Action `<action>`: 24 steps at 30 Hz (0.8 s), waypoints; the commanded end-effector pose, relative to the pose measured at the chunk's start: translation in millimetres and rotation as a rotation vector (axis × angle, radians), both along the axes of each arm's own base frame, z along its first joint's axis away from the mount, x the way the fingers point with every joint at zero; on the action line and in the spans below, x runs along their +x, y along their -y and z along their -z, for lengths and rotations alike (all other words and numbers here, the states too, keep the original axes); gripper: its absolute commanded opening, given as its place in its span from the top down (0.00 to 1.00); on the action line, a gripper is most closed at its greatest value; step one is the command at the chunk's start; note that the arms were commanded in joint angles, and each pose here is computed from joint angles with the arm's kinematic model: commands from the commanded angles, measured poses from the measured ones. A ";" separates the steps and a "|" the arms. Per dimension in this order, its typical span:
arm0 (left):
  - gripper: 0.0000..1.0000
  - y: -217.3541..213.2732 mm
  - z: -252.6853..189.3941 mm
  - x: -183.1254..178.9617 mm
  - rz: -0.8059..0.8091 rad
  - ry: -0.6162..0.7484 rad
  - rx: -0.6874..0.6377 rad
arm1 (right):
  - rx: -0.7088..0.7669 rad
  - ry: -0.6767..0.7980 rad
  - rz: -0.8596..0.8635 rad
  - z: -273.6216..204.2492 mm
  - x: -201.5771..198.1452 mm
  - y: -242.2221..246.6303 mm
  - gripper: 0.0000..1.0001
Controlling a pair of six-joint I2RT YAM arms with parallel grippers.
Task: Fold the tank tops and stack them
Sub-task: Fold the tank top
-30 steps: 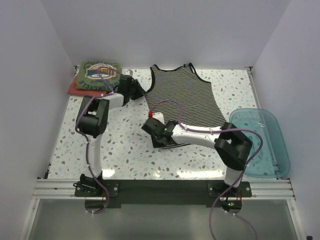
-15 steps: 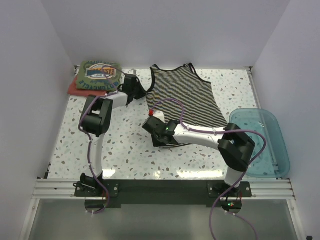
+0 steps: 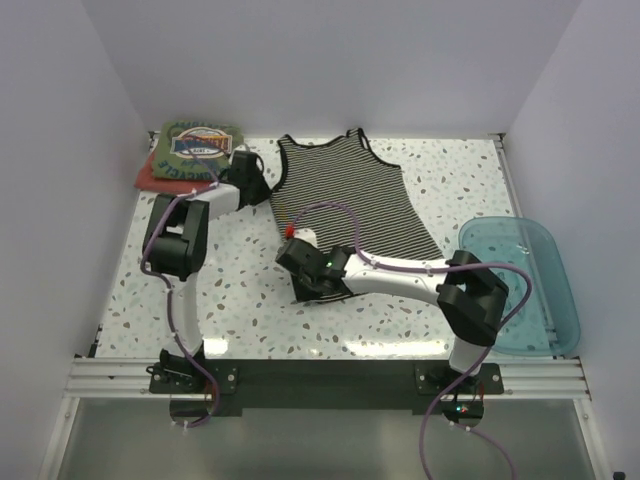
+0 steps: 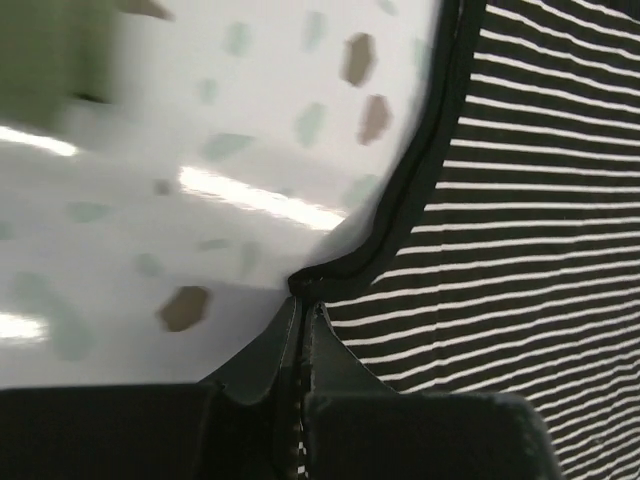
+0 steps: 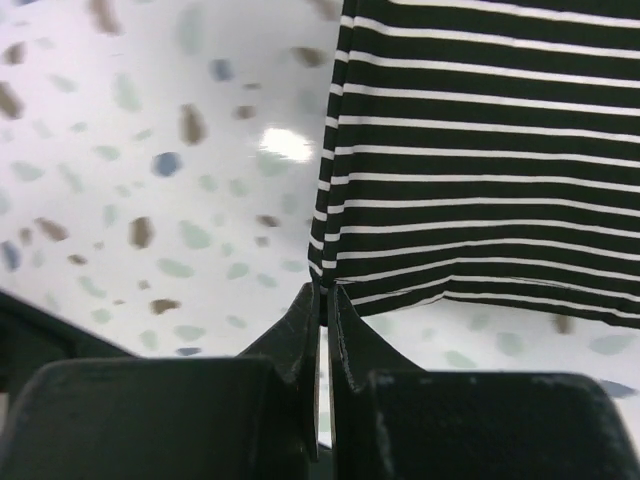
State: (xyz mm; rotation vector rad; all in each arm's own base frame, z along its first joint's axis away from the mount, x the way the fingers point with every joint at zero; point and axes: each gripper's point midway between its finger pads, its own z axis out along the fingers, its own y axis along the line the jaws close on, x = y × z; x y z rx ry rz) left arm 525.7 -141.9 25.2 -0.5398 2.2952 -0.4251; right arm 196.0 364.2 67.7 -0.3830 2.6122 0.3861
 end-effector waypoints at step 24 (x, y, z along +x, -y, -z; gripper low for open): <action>1.00 16.0 -81.1 28.3 -0.009 0.122 0.071 | 0.178 -0.024 0.084 -24.8 16.1 10.8 1.00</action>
